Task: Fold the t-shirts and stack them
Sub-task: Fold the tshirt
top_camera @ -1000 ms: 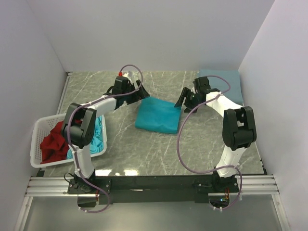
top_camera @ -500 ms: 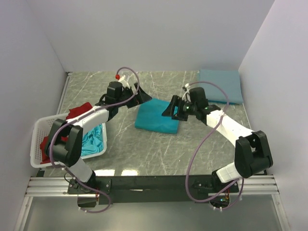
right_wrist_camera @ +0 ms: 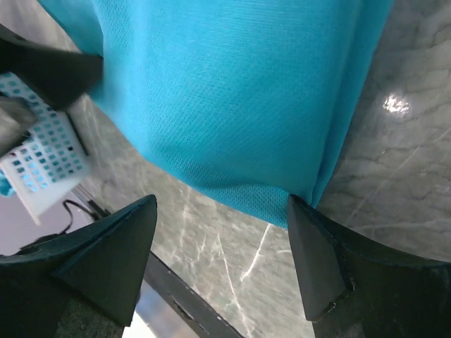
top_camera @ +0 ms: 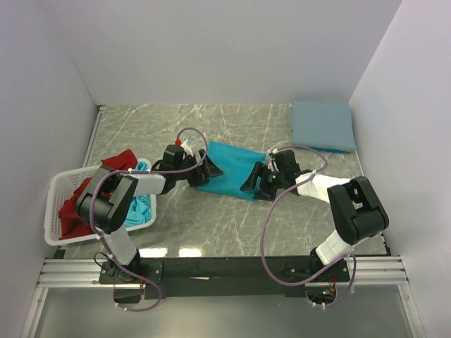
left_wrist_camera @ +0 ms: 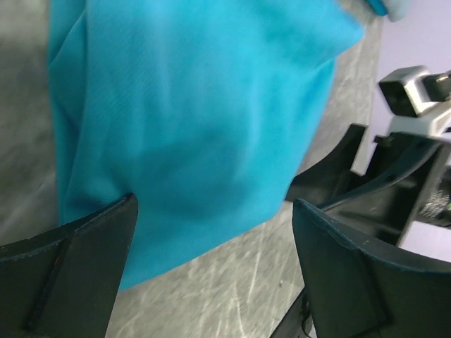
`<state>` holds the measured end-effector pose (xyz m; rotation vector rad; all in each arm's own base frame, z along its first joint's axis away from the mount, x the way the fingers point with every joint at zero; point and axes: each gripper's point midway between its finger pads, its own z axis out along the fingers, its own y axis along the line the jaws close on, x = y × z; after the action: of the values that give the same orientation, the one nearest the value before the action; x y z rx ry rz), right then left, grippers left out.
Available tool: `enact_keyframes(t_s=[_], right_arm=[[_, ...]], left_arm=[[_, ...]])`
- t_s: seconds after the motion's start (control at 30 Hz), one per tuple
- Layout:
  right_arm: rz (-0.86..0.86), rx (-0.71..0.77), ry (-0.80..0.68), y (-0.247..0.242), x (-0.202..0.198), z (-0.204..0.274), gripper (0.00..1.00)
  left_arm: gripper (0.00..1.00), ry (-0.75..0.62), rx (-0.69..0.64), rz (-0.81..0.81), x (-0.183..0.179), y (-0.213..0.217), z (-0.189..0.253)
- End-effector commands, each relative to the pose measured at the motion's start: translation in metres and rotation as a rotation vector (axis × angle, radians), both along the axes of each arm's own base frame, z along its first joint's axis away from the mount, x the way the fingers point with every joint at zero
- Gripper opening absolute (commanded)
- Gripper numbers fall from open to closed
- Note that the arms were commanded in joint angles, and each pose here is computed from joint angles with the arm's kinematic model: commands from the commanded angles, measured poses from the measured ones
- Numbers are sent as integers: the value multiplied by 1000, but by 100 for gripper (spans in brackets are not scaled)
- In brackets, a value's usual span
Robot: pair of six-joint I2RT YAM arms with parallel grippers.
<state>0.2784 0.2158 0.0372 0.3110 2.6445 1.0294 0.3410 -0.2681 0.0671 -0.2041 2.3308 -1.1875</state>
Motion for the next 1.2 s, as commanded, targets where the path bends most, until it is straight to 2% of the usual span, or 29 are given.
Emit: enact_keyframes(t_s=[0.0,0.17,0.2,0.27,0.3,0.37,0.4,0.5,0.6,0.7,0.77,0.9,1.0,1.17], right_arm=[[-66,-69,45,-20,-1,-30,82],[-75,-100,-36,-26,9,-9,82],[-76,-113,-35,-29,8,-4,82],[-90,-134,-131,-34,19,26,82],[-94,-156,-146,-38,20,38,82],[-126,-205,-232,-50,25,67,84],[-169,-268,-252,-63,29,76,85],[-236,-344,-341,-83,33,109,89],[-270,-365,-367,-89,40,120,90],[-300,-347,-384,-87,50,121,90],[-297,-349,-363,-82,55,113,90],[-273,-388,-306,-69,72,92,90],[-278,-409,-297,-60,82,84,90],[-271,-430,-212,-48,88,46,87]], left_arm=[[95,-14,0,30,1,6,-6],[94,-35,35,82,2,20,2],[94,-76,34,93,5,22,18],[95,-108,43,112,5,27,35],[96,-184,35,135,11,30,64],[98,-241,45,169,14,36,94],[99,-315,60,231,20,47,122],[99,-424,118,352,21,75,178],[100,-509,136,433,10,98,223],[100,-534,160,558,-1,126,241],[99,-529,189,622,-5,142,237],[99,-526,129,652,-19,147,231],[99,-473,92,633,-25,141,208],[99,-416,78,578,-34,132,173]])
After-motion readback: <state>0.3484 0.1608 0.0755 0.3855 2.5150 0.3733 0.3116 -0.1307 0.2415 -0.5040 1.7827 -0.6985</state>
